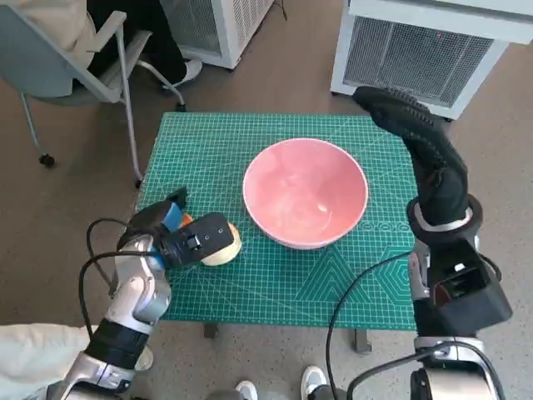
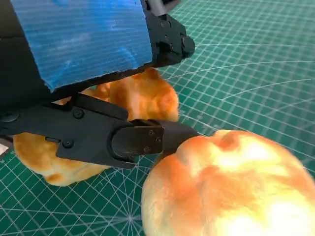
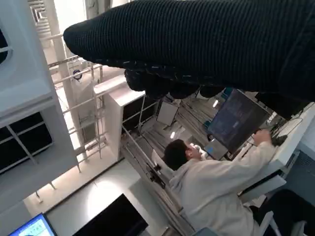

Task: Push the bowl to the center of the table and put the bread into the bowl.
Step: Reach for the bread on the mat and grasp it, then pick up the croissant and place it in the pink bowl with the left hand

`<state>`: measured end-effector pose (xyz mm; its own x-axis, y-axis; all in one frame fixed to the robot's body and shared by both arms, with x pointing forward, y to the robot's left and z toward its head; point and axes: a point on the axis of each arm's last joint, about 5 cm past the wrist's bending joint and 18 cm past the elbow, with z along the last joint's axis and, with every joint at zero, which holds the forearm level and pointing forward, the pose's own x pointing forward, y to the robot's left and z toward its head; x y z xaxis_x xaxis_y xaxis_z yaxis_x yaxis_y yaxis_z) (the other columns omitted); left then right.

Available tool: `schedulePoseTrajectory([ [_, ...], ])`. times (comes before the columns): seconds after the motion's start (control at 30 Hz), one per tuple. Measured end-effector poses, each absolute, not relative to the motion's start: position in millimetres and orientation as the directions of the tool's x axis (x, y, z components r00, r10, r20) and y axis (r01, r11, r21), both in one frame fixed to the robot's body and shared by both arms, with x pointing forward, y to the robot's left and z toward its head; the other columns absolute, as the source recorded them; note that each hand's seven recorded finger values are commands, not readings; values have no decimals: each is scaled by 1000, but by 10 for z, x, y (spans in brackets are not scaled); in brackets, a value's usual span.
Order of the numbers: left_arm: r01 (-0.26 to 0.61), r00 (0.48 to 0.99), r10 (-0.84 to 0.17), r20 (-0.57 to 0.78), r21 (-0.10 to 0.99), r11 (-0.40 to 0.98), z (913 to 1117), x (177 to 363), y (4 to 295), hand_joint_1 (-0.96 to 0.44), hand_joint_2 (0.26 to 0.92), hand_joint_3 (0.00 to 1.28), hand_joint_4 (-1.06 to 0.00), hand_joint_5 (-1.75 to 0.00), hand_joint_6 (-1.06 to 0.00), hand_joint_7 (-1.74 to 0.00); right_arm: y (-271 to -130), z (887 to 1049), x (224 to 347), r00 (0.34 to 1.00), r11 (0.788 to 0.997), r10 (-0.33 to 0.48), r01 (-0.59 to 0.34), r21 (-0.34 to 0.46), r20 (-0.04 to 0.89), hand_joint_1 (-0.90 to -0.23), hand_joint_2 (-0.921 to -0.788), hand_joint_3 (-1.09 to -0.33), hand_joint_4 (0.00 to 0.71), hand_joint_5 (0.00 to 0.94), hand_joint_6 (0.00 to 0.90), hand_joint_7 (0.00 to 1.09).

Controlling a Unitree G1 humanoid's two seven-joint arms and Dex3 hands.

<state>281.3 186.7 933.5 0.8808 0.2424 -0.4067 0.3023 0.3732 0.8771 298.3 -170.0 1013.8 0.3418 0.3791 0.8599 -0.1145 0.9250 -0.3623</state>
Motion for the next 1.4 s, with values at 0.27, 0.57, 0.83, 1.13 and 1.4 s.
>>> schedulePoseTrajectory([
  [0.27, 250, 894, 277, -351, 906, 340, 9264, 2832, 1858, 207, 919, 218, -543, -1171, -491, -332, -1703, 10135, 2990, 354, 925, 379, -130, -357, 855, -562, -921, -799, 260, 0, 96, 441],
  [0.57, 172, 919, 284, -273, 927, 333, 9233, 2849, 1891, 378, 640, 824, -434, -1655, -396, -110, -1696, 10130, 2992, 351, 924, 382, -147, -353, 855, -559, -921, -793, 257, 0, 100, 445],
  [0.83, 157, 928, 270, -257, 926, 343, 9213, 2839, 1891, 379, 711, 568, -568, -1442, -481, -104, -1676, 10125, 2993, 349, 920, 391, -157, -358, 852, -561, -921, -793, 257, 0, 97, 447],
  [1.13, 146, 933, 257, -252, 917, 370, 9242, 2823, 1921, 125, 837, 271, -612, -1279, -600, -950, -1678, 10116, 2998, 353, 918, 397, -163, -362, 847, -558, -921, -794, 256, 0, 93, 449],
  [1.4, 88, 960, 208, -187, 908, 410, 9332, 2709, 1913, 11, 764, 398, -596, -1422, -648, -1054, -1690, 10104, 3003, 357, 921, 390, -168, -352, 849, -551, -921, -795, 257, 0, 92, 452],
])
